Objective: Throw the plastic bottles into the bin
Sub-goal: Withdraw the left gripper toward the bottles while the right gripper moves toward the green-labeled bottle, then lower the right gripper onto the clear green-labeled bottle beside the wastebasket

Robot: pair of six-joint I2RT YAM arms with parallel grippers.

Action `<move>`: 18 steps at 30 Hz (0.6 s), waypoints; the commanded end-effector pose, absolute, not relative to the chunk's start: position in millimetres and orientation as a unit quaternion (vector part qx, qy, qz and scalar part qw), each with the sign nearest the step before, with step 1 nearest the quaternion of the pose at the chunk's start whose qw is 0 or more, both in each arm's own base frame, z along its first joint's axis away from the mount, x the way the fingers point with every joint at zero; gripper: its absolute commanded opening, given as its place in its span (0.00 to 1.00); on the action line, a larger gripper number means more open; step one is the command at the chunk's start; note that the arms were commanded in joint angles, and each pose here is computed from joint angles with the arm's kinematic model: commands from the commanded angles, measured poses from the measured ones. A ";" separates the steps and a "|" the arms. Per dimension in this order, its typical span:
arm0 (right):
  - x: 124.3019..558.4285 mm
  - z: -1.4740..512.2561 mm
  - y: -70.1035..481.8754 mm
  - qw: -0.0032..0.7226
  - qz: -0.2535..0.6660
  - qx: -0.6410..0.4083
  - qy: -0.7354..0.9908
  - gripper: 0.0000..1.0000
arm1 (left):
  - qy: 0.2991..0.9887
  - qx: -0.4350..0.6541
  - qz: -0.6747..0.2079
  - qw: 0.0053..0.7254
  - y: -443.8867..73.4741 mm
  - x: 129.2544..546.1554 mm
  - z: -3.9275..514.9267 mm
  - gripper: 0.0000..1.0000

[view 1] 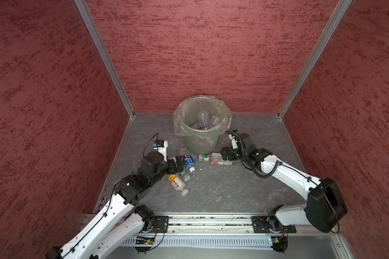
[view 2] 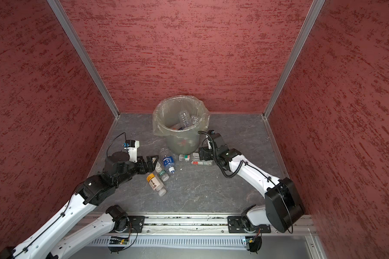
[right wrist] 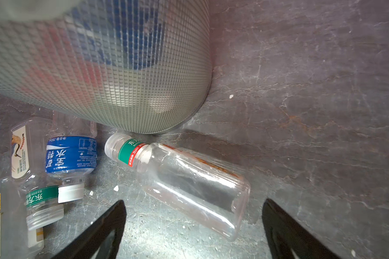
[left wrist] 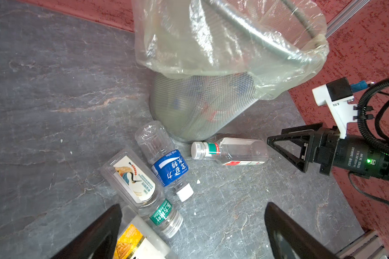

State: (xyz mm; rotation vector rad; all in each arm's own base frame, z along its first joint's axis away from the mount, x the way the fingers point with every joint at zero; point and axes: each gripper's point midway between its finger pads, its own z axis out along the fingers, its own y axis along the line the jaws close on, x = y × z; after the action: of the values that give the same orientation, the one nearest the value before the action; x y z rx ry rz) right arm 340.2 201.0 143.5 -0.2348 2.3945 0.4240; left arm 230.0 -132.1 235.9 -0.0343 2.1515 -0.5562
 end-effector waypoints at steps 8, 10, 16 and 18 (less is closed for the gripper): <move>352.3 114.9 215.9 0.320 0.200 -0.103 0.920 0.94 | 0.883 -0.045 -0.229 0.408 -119.1 206.8 204.3 0.99; 351.7 111.5 217.0 0.316 0.202 -0.106 0.921 0.94 | 0.883 -0.049 -0.231 0.406 -117.6 205.0 201.6 0.99; 344.9 97.1 217.3 0.292 0.204 -0.110 0.928 0.94 | 0.886 -0.051 -0.234 0.396 -119.1 202.7 192.2 1.00; 339.9 97.4 218.9 0.288 0.214 -0.111 0.927 0.94 | 0.888 -0.051 -0.232 0.394 -119.0 202.9 189.5 0.99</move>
State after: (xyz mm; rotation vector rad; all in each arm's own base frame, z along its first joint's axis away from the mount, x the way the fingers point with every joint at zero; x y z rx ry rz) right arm 344.1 216.5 99.4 -0.2838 2.4771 0.5253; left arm 205.3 -117.2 194.1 -0.1297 2.2369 -0.5760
